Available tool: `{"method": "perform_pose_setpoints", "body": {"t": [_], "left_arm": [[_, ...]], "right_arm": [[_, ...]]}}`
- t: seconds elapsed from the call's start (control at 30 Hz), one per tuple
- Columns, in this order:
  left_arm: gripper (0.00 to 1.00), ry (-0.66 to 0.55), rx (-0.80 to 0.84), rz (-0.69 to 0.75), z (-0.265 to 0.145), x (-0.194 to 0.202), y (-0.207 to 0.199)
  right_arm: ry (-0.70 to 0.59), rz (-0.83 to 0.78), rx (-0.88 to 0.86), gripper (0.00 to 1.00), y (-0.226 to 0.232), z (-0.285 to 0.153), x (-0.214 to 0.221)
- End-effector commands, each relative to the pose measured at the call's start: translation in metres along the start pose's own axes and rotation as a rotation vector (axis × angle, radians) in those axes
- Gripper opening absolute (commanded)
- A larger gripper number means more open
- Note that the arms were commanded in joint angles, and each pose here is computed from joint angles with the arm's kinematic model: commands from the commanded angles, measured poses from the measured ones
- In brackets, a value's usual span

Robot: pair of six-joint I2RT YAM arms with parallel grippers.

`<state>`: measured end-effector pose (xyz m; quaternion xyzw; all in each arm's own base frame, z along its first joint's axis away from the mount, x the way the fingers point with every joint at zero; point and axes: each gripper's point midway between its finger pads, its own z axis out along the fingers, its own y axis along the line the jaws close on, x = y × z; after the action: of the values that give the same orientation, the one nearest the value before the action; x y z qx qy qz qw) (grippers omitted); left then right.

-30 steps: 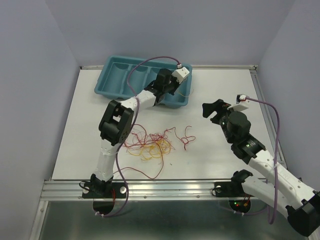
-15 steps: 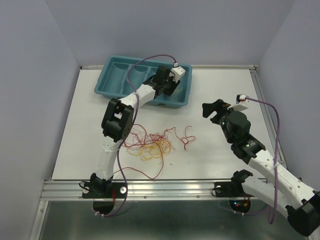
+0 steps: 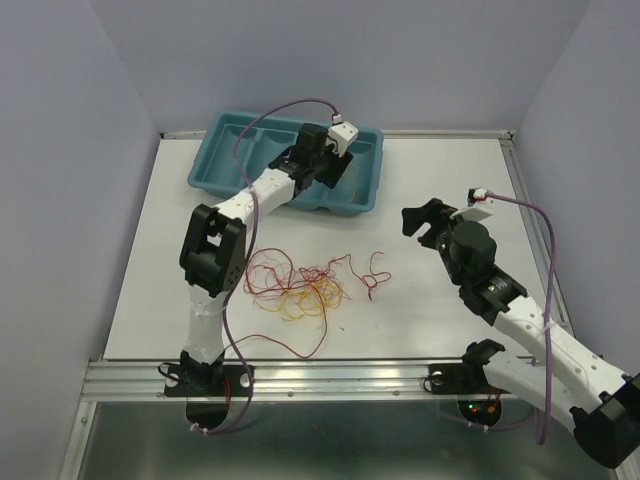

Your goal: Untangle the cables

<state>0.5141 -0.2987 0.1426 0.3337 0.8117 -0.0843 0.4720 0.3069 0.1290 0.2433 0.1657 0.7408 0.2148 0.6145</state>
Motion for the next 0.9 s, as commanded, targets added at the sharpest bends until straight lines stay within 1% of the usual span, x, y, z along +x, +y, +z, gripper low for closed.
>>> {"method": "perform_pose_setpoints", "body": {"t": [0.0, 0.07, 0.13, 0.17, 0.2, 0.27, 0.3, 0.33, 0.37, 0.4, 0.43, 0.47, 0.5, 0.53, 0.57, 0.6, 0.63, 0.7, 0.73, 0.77, 0.8, 0.87], "left_arm": [[0.7, -0.229, -0.023, -0.009, -0.065, -0.075, 0.014], [0.7, -0.233, 0.037, 0.012, -0.073, -0.075, 0.003], [0.7, -0.195, 0.099, 0.028, -0.082, -0.062, -0.01], [0.7, -0.167, 0.17, 0.061, -0.083, -0.046, -0.025], [0.7, -0.163, 0.198, 0.074, -0.096, -0.043, -0.03], [0.71, -0.163, 0.24, 0.095, -0.107, -0.03, -0.04], [0.72, -0.138, 0.242, 0.103, -0.108, -0.009, -0.044], [0.73, -0.173, 0.22, 0.112, -0.124, -0.015, -0.041], [0.73, -0.172, 0.183, 0.111, -0.129, -0.01, -0.035], [0.73, -0.189, 0.157, 0.103, -0.14, -0.007, -0.033], [0.73, -0.195, 0.14, 0.102, -0.145, -0.006, -0.031], [0.73, -0.184, 0.126, 0.098, -0.149, 0.004, -0.03], [0.73, -0.221, 0.11, 0.091, -0.165, -0.004, -0.028], [0.73, -0.236, 0.1, 0.085, -0.171, -0.005, -0.028], [0.73, -0.254, 0.085, 0.078, -0.178, -0.006, -0.026], [0.74, -0.294, 0.068, 0.081, -0.19, -0.005, -0.025], [0.75, -0.314, 0.043, 0.081, -0.196, -0.006, -0.021], [0.77, -0.35, -0.003, 0.074, -0.202, 0.0, -0.015], [0.78, -0.39, -0.022, 0.065, -0.212, -0.004, -0.013], [0.8, -0.441, -0.051, 0.053, -0.217, -0.011, -0.008], [0.82, -0.429, -0.056, 0.044, -0.214, 0.004, -0.009], [0.84, -0.458, -0.07, 0.033, -0.22, 0.003, -0.008]], "right_arm": [[-0.035, 0.018, -0.032, 0.86, 0.01, 0.001, -0.009], [-0.028, 0.012, -0.038, 0.89, 0.012, 0.002, -0.008], [0.012, -0.019, -0.041, 0.89, 0.014, 0.009, 0.001], [0.029, -0.025, -0.054, 0.89, 0.019, 0.011, 0.003], [0.087, -0.045, -0.06, 0.89, 0.021, 0.019, 0.018], [0.171, -0.073, -0.06, 0.89, 0.023, 0.025, 0.037], [0.219, -0.091, -0.123, 0.89, 0.041, 0.027, 0.039], [0.338, -0.141, -0.107, 0.88, 0.035, 0.033, 0.067], [0.405, -0.166, -0.132, 0.86, 0.04, 0.033, 0.078], [0.509, -0.215, -0.188, 0.88, 0.05, 0.034, 0.095], [0.568, -0.241, -0.221, 0.97, 0.054, 0.031, 0.106], [0.612, -0.305, -0.261, 1.0, 0.063, 0.024, 0.119], [0.608, -0.349, -0.25, 1.0, 0.069, 0.027, 0.119], [0.611, -0.398, -0.216, 1.0, 0.068, 0.027, 0.125], [0.669, -0.463, -0.197, 1.0, 0.067, 0.02, 0.146], [0.667, -0.498, -0.183, 1.0, 0.067, 0.022, 0.147], [0.723, -0.535, -0.178, 1.0, 0.064, 0.017, 0.163], [0.752, -0.579, -0.157, 1.0, 0.057, 0.016, 0.17], [0.769, -0.601, -0.144, 1.0, 0.054, 0.016, 0.174], [0.822, -0.64, -0.119, 1.0, 0.046, 0.009, 0.183], [0.824, -0.679, -0.085, 1.0, 0.04, 0.009, 0.183], [0.837, -0.716, -0.046, 1.0, 0.031, 0.003, 0.188]]}}
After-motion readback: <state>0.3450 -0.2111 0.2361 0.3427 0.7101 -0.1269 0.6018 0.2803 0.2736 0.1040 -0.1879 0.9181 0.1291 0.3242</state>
